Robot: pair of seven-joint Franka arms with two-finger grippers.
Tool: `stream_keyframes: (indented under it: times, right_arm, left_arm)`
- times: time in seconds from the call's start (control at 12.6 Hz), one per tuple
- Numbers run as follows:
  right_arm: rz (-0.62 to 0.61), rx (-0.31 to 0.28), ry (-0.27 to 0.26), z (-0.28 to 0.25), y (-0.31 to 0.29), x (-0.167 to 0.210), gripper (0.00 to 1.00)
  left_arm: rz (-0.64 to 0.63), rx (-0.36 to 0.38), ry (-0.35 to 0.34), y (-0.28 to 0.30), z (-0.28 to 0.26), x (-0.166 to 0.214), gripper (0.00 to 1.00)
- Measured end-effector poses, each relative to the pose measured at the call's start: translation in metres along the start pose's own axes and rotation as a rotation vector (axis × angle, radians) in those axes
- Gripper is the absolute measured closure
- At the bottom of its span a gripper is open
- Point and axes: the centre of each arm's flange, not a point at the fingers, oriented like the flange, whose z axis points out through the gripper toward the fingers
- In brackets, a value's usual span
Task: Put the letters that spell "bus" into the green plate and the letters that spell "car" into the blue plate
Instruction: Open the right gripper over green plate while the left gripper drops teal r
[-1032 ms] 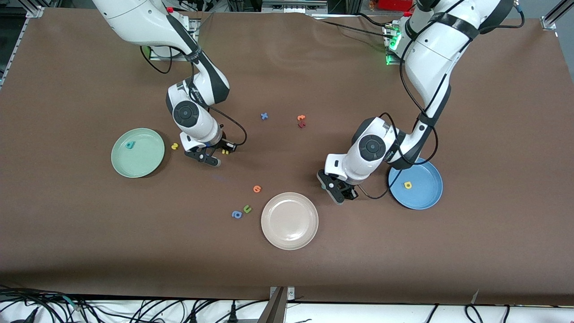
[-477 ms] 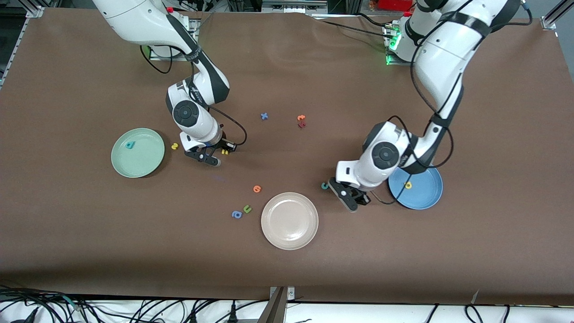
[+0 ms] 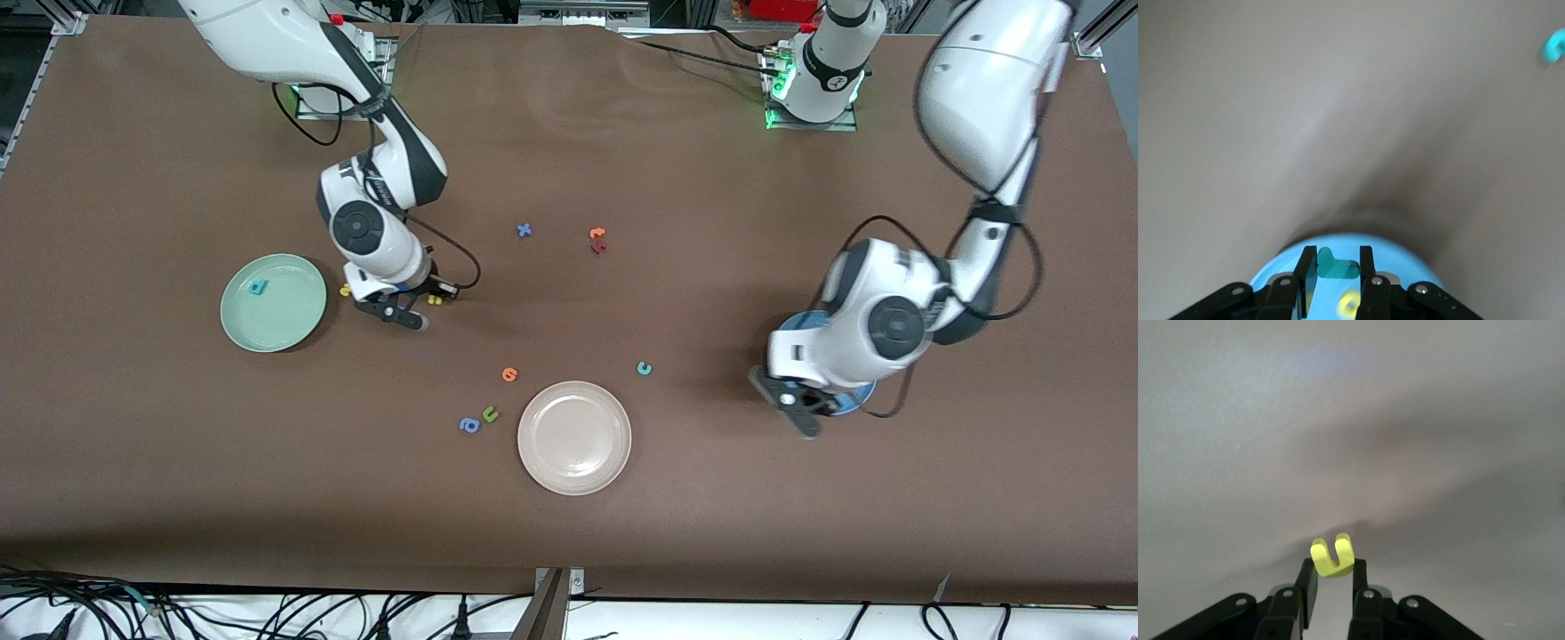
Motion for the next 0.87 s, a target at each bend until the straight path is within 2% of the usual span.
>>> stream_keyframes:
  times: [0.16, 0.32, 0.48, 0.64, 0.87]
  right_arm:
    - [-0.047, -0.049, -0.023, -0.035, 0.042, 0.025, 0.75]
    - [-0.104, -0.086, -0.060, -0.056, 0.103, 0.055, 0.75]
    - [-0.151, -0.106, -0.095, -0.057, 0.160, 0.079, 0.75]
    - [-0.195, -0.119, -0.128, -0.046, 0.211, 0.092, 0.75]
    - [-0.232, -0.135, -0.165, -0.017, 0.252, 0.099, 0.73]
  left_arm:
    - [-0.001, -0.044, 0.005, -0.030, 0.008, -0.044, 0.65]
    - [-0.009, -0.071, 0.010, -0.035, 0.014, -0.058, 0.46]
    - [0.001, -0.077, 0.019, -0.025, 0.012, -0.048, 0.22]
    - [-0.043, -0.100, 0.036, 0.001, 0.005, -0.023, 0.02]
    - [-0.182, -0.142, 0.042, 0.066, -0.010, 0.031, 0.00]
